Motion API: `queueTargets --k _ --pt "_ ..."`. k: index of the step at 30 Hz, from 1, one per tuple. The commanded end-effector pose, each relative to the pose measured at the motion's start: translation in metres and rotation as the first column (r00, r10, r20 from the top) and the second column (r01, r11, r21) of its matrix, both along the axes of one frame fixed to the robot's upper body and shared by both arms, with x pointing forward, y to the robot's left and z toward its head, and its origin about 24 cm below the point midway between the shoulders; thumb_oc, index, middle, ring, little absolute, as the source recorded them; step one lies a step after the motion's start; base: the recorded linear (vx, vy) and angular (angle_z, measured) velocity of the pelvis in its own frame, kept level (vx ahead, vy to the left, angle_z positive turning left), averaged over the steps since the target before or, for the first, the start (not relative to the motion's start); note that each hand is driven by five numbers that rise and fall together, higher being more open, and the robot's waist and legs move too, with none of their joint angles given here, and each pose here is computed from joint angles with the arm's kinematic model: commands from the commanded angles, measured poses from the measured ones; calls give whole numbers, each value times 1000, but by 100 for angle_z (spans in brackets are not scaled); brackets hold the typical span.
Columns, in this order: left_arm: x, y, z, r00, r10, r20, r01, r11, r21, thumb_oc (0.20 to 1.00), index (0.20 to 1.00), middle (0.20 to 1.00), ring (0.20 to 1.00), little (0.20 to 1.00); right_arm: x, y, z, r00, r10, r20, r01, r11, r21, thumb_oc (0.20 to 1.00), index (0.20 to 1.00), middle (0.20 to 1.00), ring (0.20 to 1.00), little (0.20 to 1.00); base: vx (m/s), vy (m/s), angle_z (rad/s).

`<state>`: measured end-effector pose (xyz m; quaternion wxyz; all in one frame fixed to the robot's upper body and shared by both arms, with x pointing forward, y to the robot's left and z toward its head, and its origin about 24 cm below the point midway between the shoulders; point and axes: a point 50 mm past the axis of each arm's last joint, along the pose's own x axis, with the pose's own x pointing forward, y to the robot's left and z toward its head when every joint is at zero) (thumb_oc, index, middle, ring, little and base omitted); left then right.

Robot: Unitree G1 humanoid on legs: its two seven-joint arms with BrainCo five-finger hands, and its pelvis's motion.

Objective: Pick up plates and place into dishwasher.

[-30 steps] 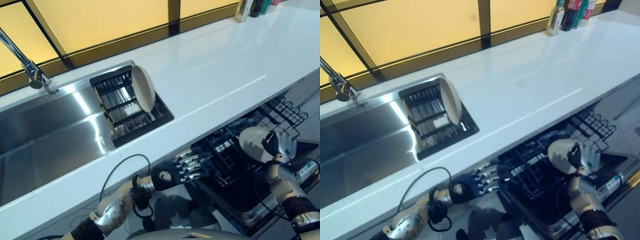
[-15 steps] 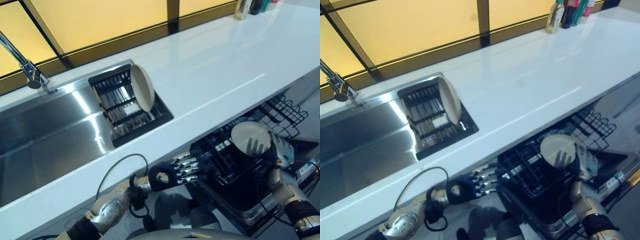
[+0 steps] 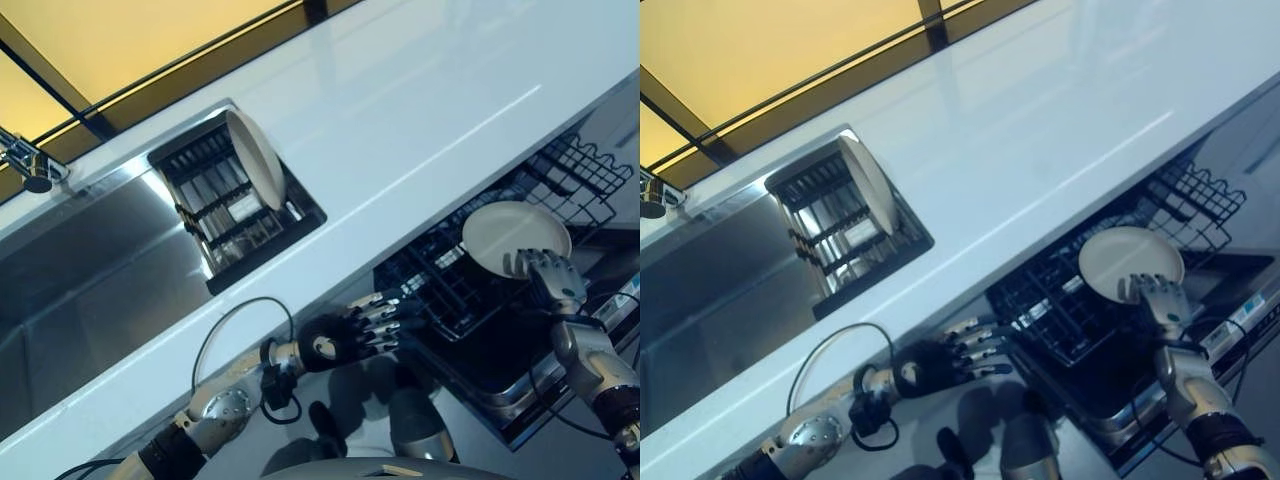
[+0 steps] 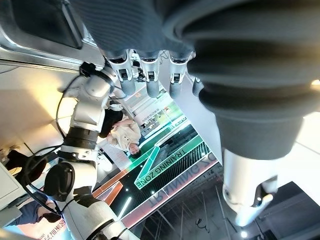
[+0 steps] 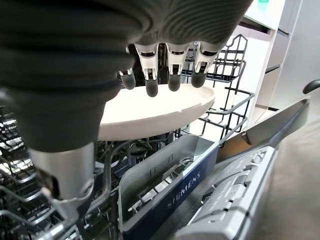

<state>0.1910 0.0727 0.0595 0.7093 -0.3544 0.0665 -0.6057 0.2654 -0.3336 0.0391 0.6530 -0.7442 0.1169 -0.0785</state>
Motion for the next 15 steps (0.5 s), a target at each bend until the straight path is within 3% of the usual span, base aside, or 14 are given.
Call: queueTargets --k 1,15 --pt "-4 -9 10 1000 -3 12 4 994 -114 1000 1000 1000 1000 1000 21 -2 34 992 50 117 -37 993 -113 1000 1000 1000 1000 1000 -31 63 1" --pt "2 -15 17 999 3 35 1 992 -128 1000 1000 1000 1000 1000 44 -1 64 984 50 169 -28 991 -132 1000 1000 1000 1000 1000 -18 25 2"
